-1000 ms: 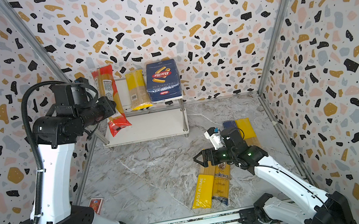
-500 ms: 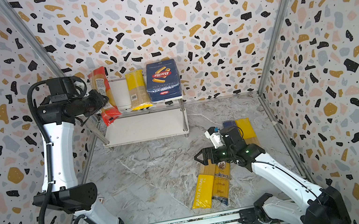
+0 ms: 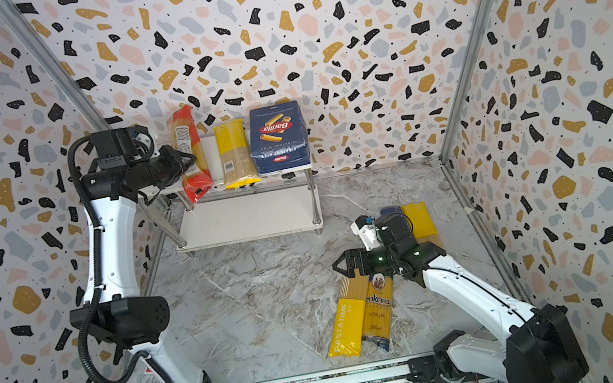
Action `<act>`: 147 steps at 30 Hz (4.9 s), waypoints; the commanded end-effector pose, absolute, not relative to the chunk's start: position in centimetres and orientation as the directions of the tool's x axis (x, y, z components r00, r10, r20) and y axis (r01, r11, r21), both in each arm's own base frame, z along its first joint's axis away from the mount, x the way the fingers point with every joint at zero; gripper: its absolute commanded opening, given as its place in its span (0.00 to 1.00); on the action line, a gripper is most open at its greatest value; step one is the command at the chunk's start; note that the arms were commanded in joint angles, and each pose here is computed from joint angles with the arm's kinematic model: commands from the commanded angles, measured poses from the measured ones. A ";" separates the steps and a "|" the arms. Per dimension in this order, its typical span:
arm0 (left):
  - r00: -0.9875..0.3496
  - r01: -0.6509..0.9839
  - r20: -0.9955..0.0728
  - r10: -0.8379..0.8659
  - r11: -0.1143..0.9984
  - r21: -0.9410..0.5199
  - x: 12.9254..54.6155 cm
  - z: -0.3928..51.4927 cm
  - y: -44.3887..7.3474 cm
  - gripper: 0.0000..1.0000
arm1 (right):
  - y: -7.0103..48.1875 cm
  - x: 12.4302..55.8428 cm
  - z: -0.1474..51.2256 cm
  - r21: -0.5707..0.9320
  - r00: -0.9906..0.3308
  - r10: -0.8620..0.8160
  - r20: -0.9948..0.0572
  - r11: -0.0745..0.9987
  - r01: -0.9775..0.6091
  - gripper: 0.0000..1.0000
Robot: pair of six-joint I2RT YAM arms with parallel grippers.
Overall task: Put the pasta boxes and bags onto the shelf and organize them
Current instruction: 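Carry the red-and-clear bag onto the top shelf beside the yellow bag with the left gripper, then open the left gripper to release the red-and-clear bag on the shelf, then lower the left gripper to the yellow Pastatime bag while the right holds still, then close the left gripper on the yellow Pastatime bag's end and lift it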
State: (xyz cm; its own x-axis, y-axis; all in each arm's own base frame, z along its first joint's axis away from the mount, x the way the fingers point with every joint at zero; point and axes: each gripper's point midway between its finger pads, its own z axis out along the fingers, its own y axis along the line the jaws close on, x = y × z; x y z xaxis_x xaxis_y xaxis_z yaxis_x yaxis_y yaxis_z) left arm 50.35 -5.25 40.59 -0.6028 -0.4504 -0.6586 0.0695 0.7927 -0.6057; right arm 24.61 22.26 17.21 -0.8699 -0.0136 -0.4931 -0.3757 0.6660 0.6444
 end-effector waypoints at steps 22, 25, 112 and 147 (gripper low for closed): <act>-0.465 0.231 -0.767 -0.442 0.776 -0.587 48.8 46.2 -6.0 0.32 | 22.1 24.4 18.3 0.686 -0.850 -0.007 -0.526 0.588 -0.429 0.99; -0.464 0.232 -0.773 -0.433 0.782 -0.578 48.5 46.3 -5.9 0.45 | 22.0 24.3 18.1 0.688 -0.853 -0.006 -0.522 0.588 -0.425 0.99; -0.812 0.384 -0.582 0.055 0.801 -0.460 22.1 13.7 -31.7 0.99 | 11.5 21.9 17.0 0.500 -0.778 0.225 -0.586 0.857 -0.128 0.99; -0.820 0.463 -0.455 0.347 0.870 -0.169 18.2 2.9 -38.2 1.00 | 10.2 22.4 17.4 0.529 -0.753 0.274 -0.598 0.841 -0.114 0.99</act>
State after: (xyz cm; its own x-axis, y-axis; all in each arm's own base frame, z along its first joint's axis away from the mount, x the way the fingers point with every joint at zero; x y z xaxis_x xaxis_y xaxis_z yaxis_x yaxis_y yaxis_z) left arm 18.04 -38.54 3.20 -0.8294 0.3248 -0.4544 0.4570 0.8624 -0.2176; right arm 22.45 10.17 17.10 -0.7606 0.2839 -0.5838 -0.0919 0.8432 0.5297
